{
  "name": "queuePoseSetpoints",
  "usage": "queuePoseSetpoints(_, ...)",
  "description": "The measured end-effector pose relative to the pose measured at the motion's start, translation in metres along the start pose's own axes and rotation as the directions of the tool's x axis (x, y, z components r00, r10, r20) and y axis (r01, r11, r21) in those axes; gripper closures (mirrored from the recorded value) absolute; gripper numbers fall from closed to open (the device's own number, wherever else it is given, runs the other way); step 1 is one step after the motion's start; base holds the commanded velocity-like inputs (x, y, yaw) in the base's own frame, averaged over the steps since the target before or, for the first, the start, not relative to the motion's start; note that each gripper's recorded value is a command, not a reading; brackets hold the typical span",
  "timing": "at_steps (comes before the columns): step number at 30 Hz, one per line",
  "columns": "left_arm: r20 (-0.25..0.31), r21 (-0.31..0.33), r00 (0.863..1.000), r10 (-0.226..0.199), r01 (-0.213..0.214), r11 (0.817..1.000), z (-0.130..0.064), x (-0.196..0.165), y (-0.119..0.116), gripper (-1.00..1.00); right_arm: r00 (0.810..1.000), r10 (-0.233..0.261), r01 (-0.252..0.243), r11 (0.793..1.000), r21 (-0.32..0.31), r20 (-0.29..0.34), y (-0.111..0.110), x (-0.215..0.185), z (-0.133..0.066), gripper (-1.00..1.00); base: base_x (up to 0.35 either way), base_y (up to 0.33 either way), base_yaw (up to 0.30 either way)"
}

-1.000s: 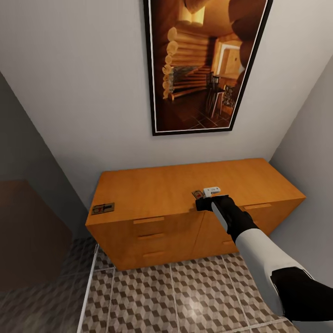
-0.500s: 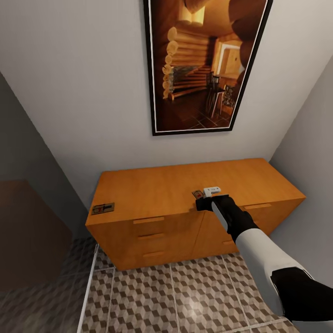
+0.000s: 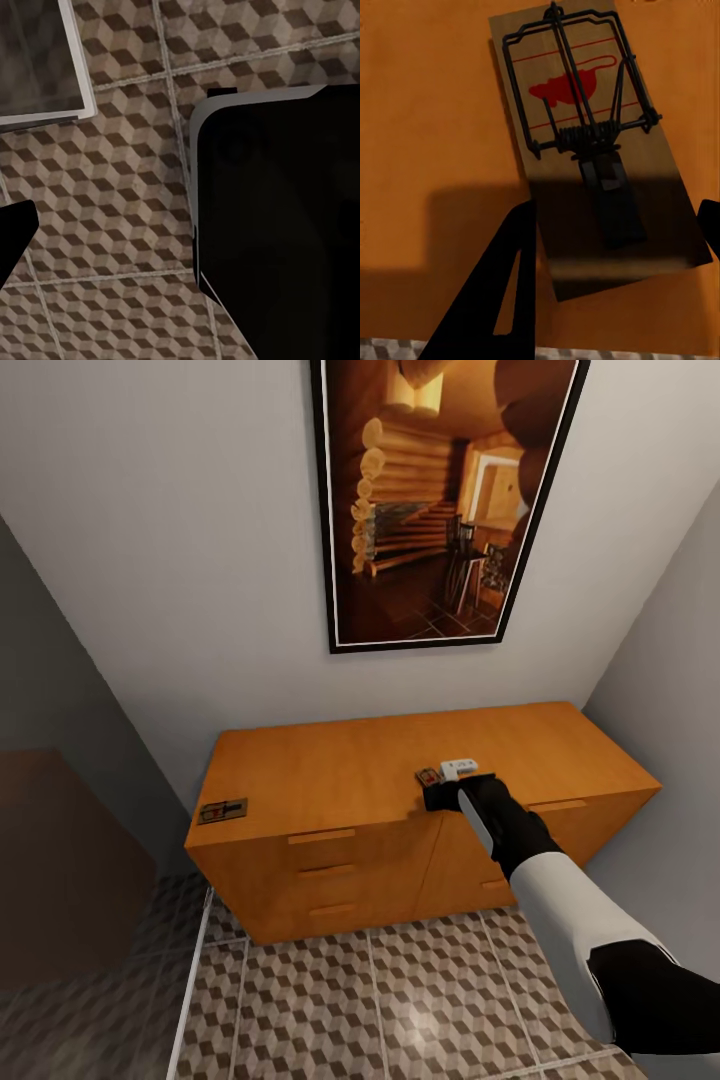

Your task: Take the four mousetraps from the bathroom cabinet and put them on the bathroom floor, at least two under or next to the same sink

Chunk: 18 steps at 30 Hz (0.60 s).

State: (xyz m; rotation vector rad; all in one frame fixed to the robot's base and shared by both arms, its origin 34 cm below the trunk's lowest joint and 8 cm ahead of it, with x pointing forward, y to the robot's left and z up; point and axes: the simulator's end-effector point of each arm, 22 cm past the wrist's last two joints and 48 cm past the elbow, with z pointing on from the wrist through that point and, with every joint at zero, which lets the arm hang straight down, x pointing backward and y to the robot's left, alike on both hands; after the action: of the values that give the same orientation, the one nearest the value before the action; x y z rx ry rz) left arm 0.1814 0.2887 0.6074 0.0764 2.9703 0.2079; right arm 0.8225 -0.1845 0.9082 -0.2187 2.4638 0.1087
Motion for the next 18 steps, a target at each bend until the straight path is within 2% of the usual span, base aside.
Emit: queuePoseSetpoints(18, 0.0, 0.001, 1.0, 0.0, 0.0, 1.0, 0.0, 0.0, 0.0, -1.0, 1.0, -0.004, 0.004, 1.0, -0.002, -0.021, 0.005, -0.03, -0.033, 1.0, 0.0, 0.0, 0.0)
